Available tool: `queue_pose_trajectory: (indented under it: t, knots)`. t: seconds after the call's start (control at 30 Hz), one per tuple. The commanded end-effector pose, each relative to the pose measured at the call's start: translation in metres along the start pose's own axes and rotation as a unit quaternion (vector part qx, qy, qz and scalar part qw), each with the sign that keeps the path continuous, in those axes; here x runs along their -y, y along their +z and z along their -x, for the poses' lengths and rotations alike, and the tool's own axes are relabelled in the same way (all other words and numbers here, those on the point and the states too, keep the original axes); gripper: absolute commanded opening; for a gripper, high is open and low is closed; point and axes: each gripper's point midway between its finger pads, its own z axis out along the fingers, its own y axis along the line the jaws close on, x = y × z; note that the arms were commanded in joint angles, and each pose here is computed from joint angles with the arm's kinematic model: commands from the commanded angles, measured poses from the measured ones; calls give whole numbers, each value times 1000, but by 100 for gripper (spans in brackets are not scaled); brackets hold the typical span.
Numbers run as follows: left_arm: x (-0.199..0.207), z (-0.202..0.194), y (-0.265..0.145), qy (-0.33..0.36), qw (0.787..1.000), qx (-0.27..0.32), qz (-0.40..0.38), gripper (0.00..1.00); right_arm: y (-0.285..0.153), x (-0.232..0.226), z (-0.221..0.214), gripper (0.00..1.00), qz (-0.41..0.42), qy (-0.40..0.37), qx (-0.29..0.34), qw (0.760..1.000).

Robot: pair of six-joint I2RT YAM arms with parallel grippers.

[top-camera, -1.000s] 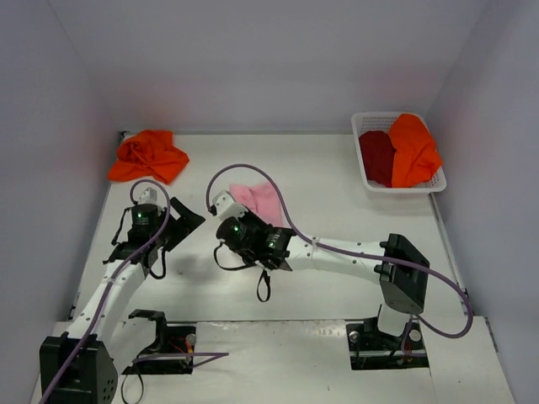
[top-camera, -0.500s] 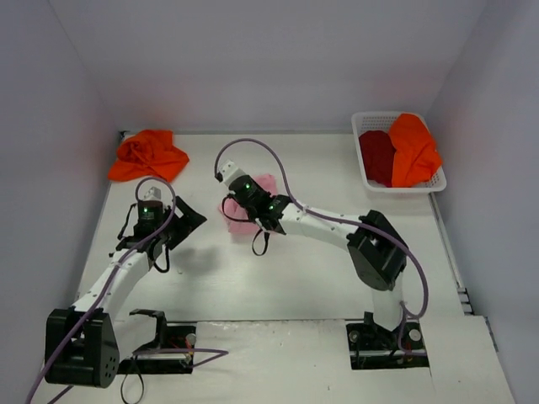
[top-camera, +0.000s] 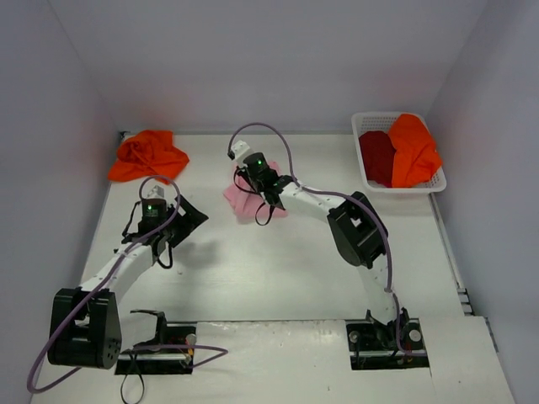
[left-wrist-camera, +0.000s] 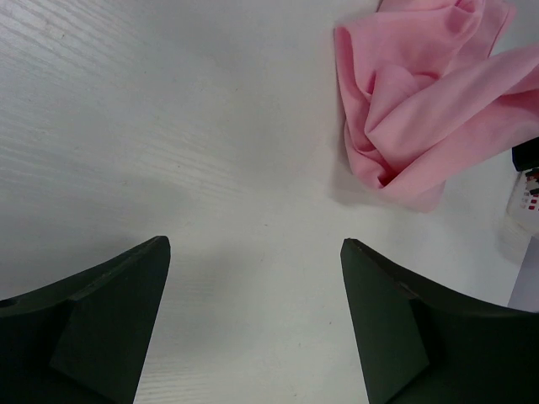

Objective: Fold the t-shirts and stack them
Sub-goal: Fold the tshirt

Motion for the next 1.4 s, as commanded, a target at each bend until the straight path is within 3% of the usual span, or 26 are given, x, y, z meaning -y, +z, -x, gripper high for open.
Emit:
queue_pose_trajectory:
  t: [0.0, 0.03, 0.1, 0.13, 0.23, 0.63, 0.97, 1.37]
  knots:
    - [20, 23, 2, 10, 999, 36, -35, 77, 6, 19, 46, 19, -13, 11, 71, 997]
    - [20, 22, 3, 9, 999, 35, -35, 77, 9, 22, 47, 35, -18, 9, 72, 997]
    - [18, 21, 4, 10, 999, 33, -33, 77, 14, 27, 46, 51, -27, 1, 75, 997]
    - [18, 21, 5, 10, 999, 33, -33, 77, 15, 30, 46, 72, -37, -2, 75, 997]
    - [15, 18, 7, 8, 999, 29, -32, 77, 16, 38, 49, 100, -54, -9, 82, 995]
    - [22, 20, 2, -1, 998, 33, -47, 77, -36, 48, 54, 100, -62, 29, 86, 994]
    - [26, 17, -10, -3, 998, 38, -58, 77, -84, 22, 52, 100, -41, 42, 76, 995]
    - [29, 18, -20, -3, 997, 42, -61, 77, -53, -7, 41, 98, -23, 42, 69, 996]
